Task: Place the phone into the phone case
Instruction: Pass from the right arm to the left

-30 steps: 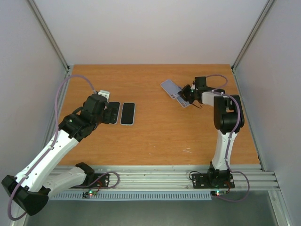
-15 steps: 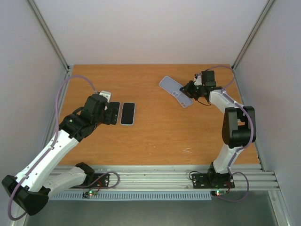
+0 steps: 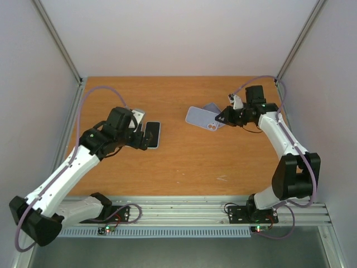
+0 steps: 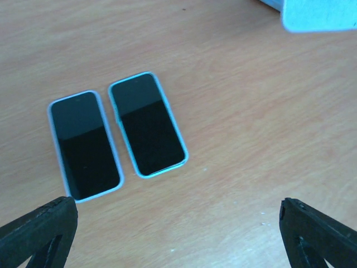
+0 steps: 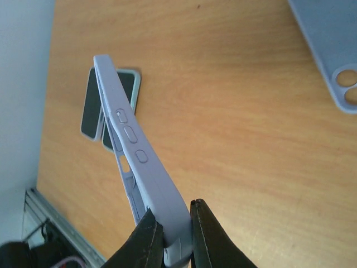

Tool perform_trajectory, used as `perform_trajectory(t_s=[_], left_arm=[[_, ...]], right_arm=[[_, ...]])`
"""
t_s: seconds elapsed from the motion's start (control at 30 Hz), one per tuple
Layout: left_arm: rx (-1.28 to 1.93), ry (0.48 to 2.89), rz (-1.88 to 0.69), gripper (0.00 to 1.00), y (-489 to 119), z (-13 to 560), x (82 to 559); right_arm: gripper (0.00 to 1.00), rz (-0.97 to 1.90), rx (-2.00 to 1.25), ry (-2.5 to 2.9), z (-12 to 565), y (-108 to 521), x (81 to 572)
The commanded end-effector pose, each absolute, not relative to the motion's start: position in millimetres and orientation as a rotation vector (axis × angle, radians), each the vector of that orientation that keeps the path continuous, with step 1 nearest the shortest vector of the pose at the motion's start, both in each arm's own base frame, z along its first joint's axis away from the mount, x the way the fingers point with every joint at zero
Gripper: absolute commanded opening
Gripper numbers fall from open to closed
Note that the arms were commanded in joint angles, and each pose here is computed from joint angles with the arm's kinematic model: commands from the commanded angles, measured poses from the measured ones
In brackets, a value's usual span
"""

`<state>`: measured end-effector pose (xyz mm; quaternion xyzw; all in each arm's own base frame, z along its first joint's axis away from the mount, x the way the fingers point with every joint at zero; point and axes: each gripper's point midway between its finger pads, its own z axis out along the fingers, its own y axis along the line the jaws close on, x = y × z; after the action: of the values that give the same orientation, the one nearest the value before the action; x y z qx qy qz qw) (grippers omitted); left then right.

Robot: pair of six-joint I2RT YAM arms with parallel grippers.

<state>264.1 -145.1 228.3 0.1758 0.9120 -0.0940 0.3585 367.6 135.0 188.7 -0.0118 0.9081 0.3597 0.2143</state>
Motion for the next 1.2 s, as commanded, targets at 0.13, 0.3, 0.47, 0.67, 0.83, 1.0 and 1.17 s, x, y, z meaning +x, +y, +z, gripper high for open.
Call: perform_trajectory(t_s=[0.13,0.3,0.47,0.67,0.83,1.0,1.17], left_arm=[[0.618,2.404,-0.532,0.99,-197,238,264],[0.641,2.438,-0.687,0.98,-221,233,261],[0.699,2.442,-0.815,0.96,-244,224,254],[0.812,2.485,-0.895,0.9,-264,208,239],[0.9,2.481,-0.992,0.79,-277,203,226],[0.945,2.481,-1.061,0.62,-284,202,217],[0.985,2.508,-1.085,0.41,-288,193,209]], right_arm=[[0.01,1.024,-0.405,2.551,211,170,306],[0.01,1.026,-0.608,2.572,211,199,283],[0.01,1.048,-0.77,2.573,210,222,264],[0.01,1.077,-0.938,2.541,212,241,244],[0.01,1.095,-1.013,2.527,212,250,234],[0.01,1.115,-1.05,2.513,213,254,230],[0.01,1.132,-1.076,2.5,213,257,226]])
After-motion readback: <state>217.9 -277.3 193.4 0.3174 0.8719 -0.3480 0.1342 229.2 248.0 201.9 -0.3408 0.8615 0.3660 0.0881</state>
